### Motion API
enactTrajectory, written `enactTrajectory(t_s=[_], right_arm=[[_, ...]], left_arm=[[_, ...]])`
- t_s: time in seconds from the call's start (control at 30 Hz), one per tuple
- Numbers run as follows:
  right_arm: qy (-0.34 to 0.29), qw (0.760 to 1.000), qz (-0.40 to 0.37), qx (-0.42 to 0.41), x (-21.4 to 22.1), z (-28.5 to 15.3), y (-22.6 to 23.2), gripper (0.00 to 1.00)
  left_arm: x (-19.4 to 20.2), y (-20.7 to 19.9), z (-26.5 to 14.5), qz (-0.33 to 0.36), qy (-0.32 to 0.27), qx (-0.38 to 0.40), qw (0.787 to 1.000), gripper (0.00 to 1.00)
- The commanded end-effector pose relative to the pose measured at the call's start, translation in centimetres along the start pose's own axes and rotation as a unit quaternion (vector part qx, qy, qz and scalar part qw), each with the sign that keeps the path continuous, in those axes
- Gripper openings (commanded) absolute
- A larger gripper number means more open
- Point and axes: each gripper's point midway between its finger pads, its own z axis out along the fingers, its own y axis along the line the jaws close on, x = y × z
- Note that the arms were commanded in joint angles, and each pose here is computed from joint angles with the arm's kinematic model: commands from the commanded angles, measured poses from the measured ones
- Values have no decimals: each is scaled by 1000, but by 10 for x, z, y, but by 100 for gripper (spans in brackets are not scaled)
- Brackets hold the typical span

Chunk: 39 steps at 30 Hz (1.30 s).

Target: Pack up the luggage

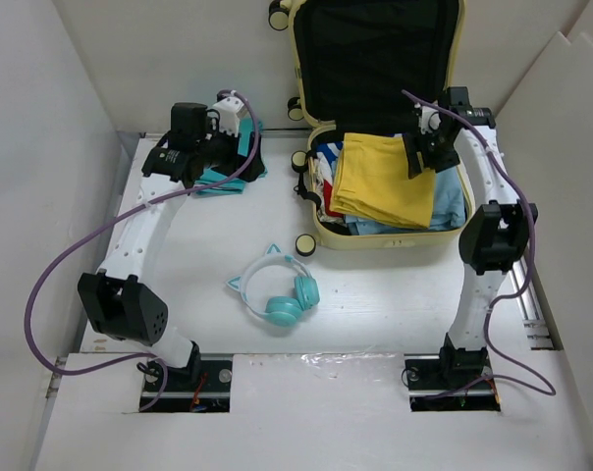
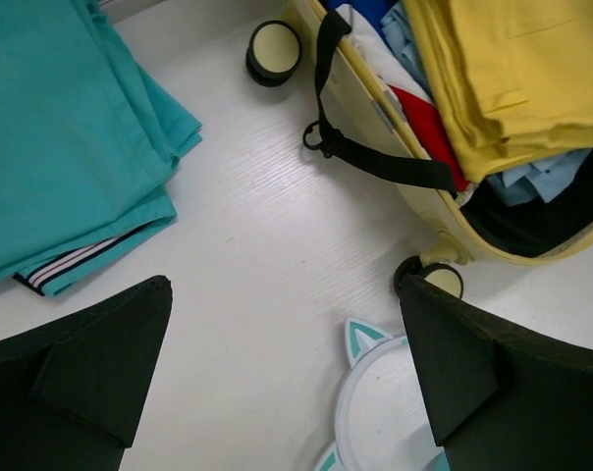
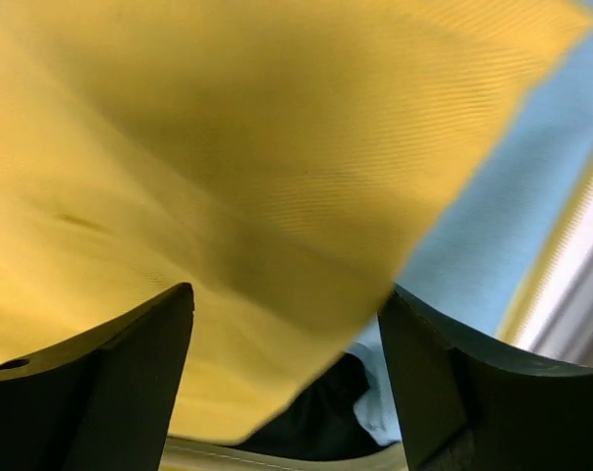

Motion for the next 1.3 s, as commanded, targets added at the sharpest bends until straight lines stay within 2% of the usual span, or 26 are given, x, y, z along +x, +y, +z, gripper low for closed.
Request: enactTrajectory(t_s=[0.0, 0.13, 0.23, 0.3, 0.37, 0.43, 0.47, 0.57, 0.6, 0.63, 0.73, 0.8, 0.97, 1.0, 1.03, 1.07, 1.1, 1.2, 1.27], right_arm=[[-47, 990, 23, 132, -26, -35, -39, 80], [-101, 977, 20, 187, -42, -74, -34, 82], [-131, 972, 1, 195, -45, -89, -6, 86], [-143, 977, -20, 159, -40, -81, 23, 87], [-151, 980, -36, 124, -37, -74, 47, 87], [-153, 982, -51, 96, -31, -64, 72, 87], [-159, 983, -58, 73, -30, -65, 84, 87], [-161, 984, -67, 30, -29, -58, 106, 87], [-162, 984, -72, 15, -29, -58, 114, 87], [-167, 983, -76, 11, -32, -61, 119, 87], [-164, 983, -80, 4, -33, -55, 130, 87], [-171, 982, -80, 4, -40, -58, 130, 87], [-157, 984, -83, 9, -34, -53, 132, 87], [-146, 986, -83, 9, -28, -50, 131, 87], [-146, 986, -82, 15, -28, -50, 129, 87], [-146, 986, -82, 15, -28, -50, 129, 87], [-136, 988, -78, 19, -22, -47, 127, 87], [-136, 988, -78, 19, -22, -47, 127, 87], [-131, 988, -77, 24, -20, -47, 125, 87]], left_arm=[[-7, 16, -8, 27, -13, -46, 998, 100], [-5, 40, -4, 56, -5, -91, 994, 100], [-1, 69, 5, 103, 3, -140, 985, 100], [24, 85, 20, 159, 38, -150, 975, 100], [31, 107, 34, 198, 43, -188, 961, 100], [49, 125, 46, 246, 72, -208, 944, 100], [45, 130, 53, 260, 64, -212, 940, 100], [65, 150, 79, 303, 99, -220, 922, 100], [80, 158, 97, 300, 117, -219, 921, 100], [66, 162, 104, 296, 105, -224, 922, 100], [76, 168, 138, 246, 106, -217, 939, 100], [66, 171, 152, 231, 83, -220, 944, 100], [83, 174, 197, 212, 93, -222, 947, 100], [75, 168, 204, 206, 81, -221, 950, 100], [77, 174, 207, 199, 87, -234, 948, 100], [97, 171, 222, 193, 109, -224, 949, 100], [82, 174, 228, 188, 96, -228, 950, 100], [112, 179, 248, 156, 141, -223, 952, 100], [108, 177, 255, 155, 139, -211, 955, 100]])
